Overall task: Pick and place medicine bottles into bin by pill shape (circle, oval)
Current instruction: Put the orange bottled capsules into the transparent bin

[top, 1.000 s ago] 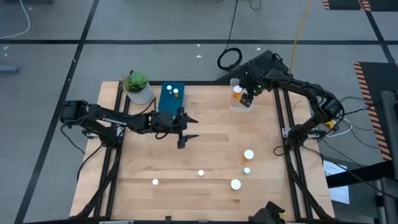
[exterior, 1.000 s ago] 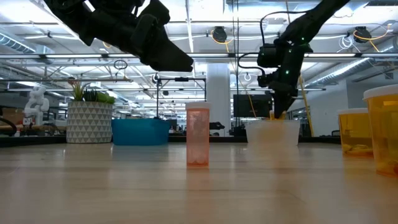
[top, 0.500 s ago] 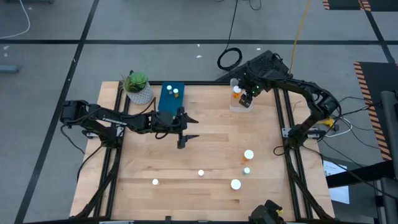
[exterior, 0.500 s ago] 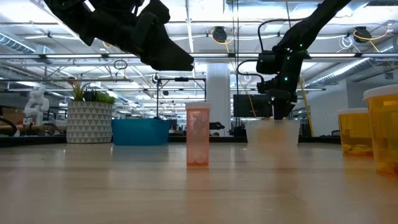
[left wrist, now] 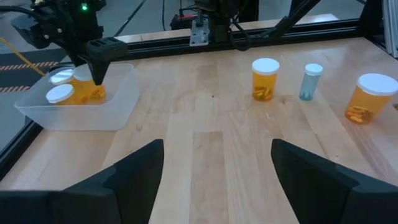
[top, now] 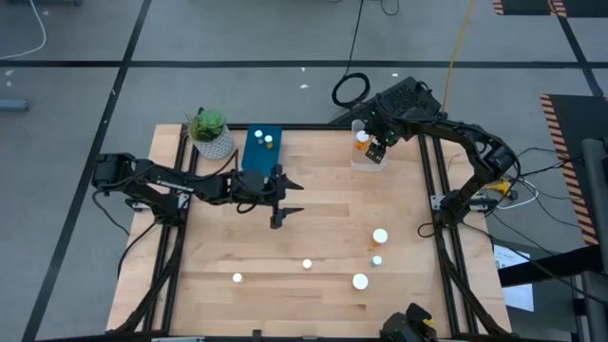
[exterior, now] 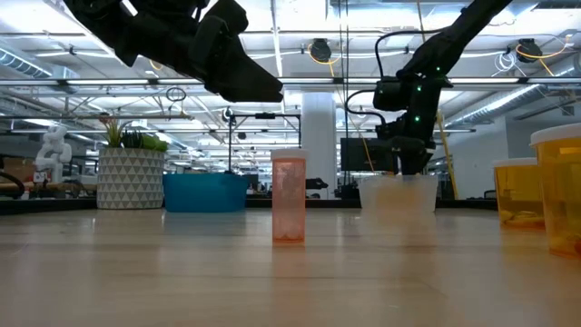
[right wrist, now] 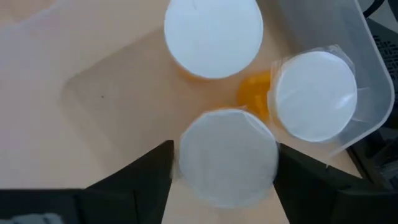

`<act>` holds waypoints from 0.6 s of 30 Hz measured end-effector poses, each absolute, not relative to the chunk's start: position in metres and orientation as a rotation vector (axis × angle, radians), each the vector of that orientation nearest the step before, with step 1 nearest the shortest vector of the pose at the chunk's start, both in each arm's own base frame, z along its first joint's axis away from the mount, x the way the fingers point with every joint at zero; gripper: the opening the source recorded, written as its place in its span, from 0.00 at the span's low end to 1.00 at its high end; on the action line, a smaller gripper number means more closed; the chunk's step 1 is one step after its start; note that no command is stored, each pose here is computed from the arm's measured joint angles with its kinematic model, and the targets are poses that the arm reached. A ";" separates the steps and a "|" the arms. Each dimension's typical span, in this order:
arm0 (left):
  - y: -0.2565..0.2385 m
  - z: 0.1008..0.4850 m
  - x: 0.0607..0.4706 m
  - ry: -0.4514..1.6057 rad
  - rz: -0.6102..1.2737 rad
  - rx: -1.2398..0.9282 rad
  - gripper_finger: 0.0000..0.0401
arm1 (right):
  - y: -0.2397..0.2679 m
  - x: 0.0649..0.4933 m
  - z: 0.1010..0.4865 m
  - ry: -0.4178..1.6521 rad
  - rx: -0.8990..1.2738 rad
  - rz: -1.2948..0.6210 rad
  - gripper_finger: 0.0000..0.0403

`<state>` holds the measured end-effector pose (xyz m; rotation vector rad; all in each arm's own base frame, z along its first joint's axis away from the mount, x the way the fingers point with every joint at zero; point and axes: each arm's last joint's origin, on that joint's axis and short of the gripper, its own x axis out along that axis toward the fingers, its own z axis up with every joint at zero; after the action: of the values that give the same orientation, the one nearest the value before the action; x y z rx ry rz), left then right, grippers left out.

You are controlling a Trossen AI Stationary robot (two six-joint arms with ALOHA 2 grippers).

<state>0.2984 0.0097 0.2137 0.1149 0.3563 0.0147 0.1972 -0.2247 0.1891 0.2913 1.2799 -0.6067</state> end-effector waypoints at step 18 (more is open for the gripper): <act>0.010 0.214 0.298 0.357 0.016 0.110 0.74 | -0.210 0.192 0.214 1.224 0.311 -0.645 0.69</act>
<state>0.2984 0.0098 0.2136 0.1104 0.3568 0.0159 0.1925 -0.2098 0.2142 0.3109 1.2236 -0.6446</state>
